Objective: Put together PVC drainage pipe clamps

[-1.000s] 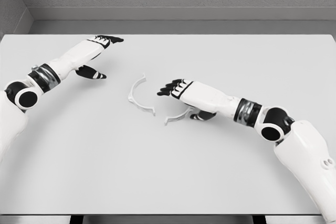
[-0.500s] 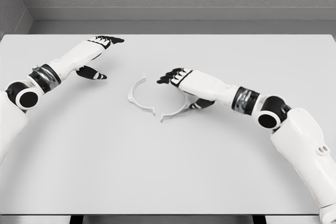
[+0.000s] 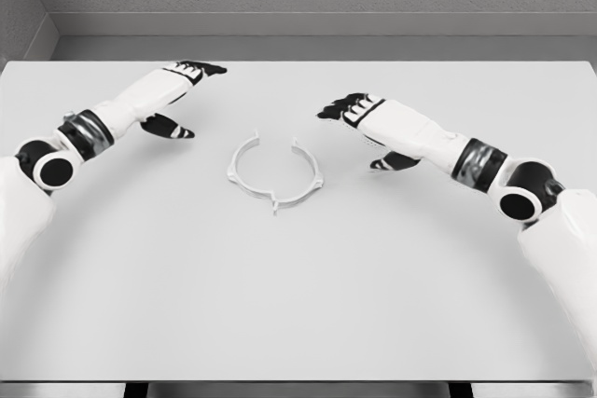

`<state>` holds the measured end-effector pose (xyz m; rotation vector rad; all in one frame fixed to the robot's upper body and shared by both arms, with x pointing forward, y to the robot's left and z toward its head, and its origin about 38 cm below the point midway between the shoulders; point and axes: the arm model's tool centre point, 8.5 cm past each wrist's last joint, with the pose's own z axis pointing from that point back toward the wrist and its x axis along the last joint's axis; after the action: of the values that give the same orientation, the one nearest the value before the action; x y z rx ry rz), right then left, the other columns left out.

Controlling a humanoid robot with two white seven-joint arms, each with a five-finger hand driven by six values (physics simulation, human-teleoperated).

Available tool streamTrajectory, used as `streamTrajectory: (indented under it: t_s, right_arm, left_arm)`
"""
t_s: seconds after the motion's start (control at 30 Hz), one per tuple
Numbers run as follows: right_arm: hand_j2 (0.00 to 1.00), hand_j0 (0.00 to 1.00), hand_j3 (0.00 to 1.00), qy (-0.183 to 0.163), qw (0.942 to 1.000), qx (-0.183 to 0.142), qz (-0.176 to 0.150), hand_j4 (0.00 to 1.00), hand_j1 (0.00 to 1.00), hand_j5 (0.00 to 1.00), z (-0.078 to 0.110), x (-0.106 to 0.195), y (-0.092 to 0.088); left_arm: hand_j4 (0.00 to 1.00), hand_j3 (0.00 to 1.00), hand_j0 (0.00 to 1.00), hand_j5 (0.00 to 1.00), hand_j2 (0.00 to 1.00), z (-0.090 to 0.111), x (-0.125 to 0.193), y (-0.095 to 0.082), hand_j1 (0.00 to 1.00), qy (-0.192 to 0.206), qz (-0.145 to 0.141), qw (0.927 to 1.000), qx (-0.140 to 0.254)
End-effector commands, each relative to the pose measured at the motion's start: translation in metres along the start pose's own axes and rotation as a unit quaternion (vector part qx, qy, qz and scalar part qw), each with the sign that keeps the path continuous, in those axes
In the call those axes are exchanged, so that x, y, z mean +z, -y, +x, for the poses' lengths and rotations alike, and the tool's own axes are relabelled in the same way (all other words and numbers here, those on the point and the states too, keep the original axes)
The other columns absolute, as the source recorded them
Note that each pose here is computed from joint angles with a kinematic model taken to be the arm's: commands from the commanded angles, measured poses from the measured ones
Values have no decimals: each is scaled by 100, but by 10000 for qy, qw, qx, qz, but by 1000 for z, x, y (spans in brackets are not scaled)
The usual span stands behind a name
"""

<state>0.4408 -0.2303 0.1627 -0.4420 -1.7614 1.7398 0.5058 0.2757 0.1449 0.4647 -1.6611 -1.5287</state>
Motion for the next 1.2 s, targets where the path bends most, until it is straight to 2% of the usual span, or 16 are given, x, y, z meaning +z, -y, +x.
streamTrajectory:
  t_s: [0.0,0.07,0.13,0.2,0.27,0.43,1.17]
  right_arm:
    - [100,100,100,-283,9951,489,-806,100,100,100,-13,45,70]
    - [100,100,100,-486,9906,352,-1232,100,100,100,-14,96,83]
    - [100,100,100,-648,9883,214,-1361,100,100,100,-27,125,95]
    - [100,100,100,-807,9899,3,-1165,100,100,100,-32,136,74]
    - [100,100,100,-1173,9866,-176,-1121,100,100,100,-50,154,62]
    - [100,100,100,-1377,9848,-342,-999,100,100,100,-63,162,51]
    - [100,100,100,-1326,9849,-359,-1050,100,100,100,-61,158,51]
  left_arm:
    - [100,100,100,100,100,3,-5,9,100,26,-63,9999,85]
    - [100,100,100,100,100,9,-13,11,100,84,-50,9998,150]
    - [100,100,100,100,100,17,-23,16,100,182,-78,9996,201]
    - [100,100,100,100,100,23,-29,21,100,249,-99,9993,245]
    - [100,100,100,100,100,28,-33,24,100,298,-97,9991,284]
    - [100,100,100,100,100,33,-35,24,100,373,-72,9988,301]
    - [100,100,100,100,100,36,-36,32,100,395,-160,9986,305]
